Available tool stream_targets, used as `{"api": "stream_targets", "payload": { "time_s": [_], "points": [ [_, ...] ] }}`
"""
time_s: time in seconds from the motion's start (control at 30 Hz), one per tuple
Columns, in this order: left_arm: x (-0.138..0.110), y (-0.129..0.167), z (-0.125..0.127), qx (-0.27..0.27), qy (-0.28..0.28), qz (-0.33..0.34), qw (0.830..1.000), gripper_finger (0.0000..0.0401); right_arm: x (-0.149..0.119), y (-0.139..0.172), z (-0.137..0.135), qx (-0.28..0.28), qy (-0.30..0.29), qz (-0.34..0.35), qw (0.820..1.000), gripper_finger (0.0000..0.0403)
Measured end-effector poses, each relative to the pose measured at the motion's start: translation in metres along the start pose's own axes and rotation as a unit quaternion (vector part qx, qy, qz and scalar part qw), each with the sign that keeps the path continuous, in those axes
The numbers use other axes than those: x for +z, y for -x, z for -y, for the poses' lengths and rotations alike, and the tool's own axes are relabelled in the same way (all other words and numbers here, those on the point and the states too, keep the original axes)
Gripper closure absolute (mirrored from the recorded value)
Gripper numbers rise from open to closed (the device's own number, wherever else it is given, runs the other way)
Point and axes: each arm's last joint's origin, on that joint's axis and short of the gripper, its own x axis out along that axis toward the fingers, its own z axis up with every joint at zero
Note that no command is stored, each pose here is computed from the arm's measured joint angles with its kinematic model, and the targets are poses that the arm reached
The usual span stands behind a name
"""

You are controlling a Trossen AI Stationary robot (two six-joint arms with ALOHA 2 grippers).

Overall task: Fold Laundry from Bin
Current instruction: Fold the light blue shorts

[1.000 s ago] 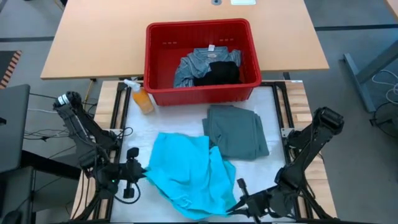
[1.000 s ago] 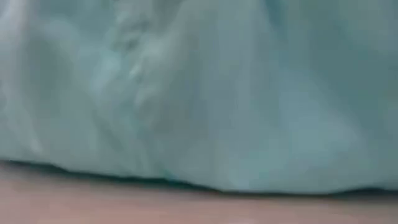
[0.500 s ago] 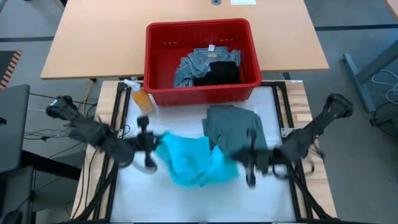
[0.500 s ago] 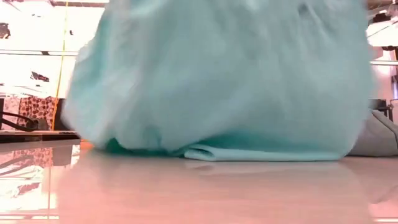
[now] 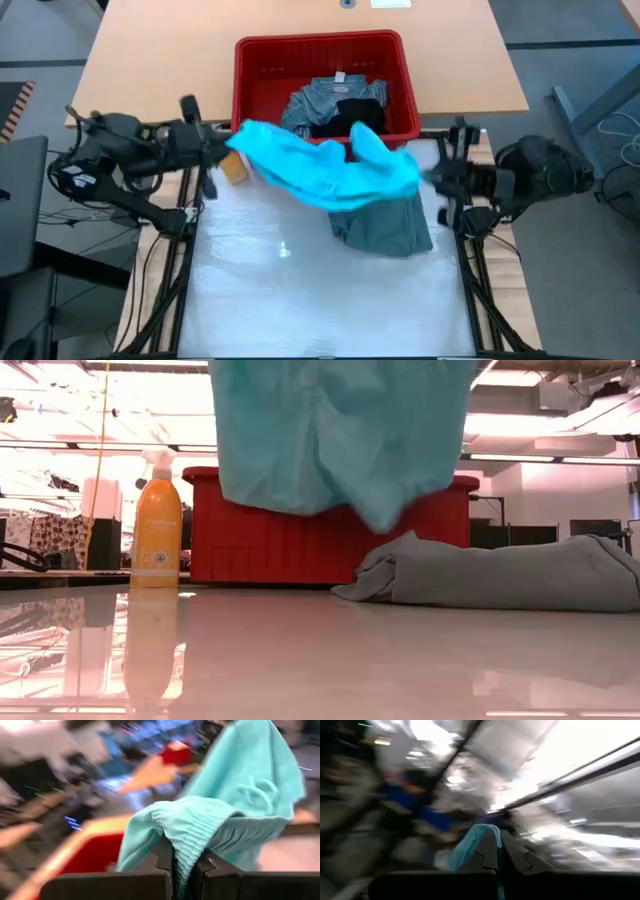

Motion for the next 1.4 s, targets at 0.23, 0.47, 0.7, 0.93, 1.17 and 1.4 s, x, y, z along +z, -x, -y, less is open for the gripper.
{"api": "stream_targets", "payload": {
  "time_s": [0.23, 0.47, 0.7, 0.93, 1.17, 1.4],
  "points": [
    [-0.092, -0.015, 0.064, -0.074, 0.035, -0.267, 0.960, 0.0401, -0.040, -0.002, -0.084, 0.228, -0.176, -0.221, 0.932, 0.0380],
    [-0.213, -0.008, 0.167, -0.155, 0.099, -0.391, 0.902, 0.0401, -0.084, 0.016, -0.207, 0.257, -0.302, -0.365, 0.842, 0.0380],
    [-0.264, 0.014, 0.243, -0.200, 0.075, -0.348, 0.913, 0.0401, -0.107, 0.009, -0.282, 0.225, -0.248, -0.411, 0.848, 0.0380],
    [-0.294, 0.011, 0.269, -0.208, 0.034, -0.414, 0.886, 0.0361, -0.138, -0.013, -0.303, 0.228, -0.240, -0.449, 0.830, 0.0380],
    [-0.309, 0.019, 0.265, -0.212, 0.021, -0.525, 0.824, 0.0273, -0.131, -0.026, -0.297, 0.228, -0.248, -0.446, 0.829, 0.0379],
    [-0.311, 0.028, 0.246, -0.147, 0.005, -0.581, 0.801, 0.0218, -0.126, -0.038, -0.285, 0.225, -0.254, -0.448, 0.827, 0.0379]
  ]
}}
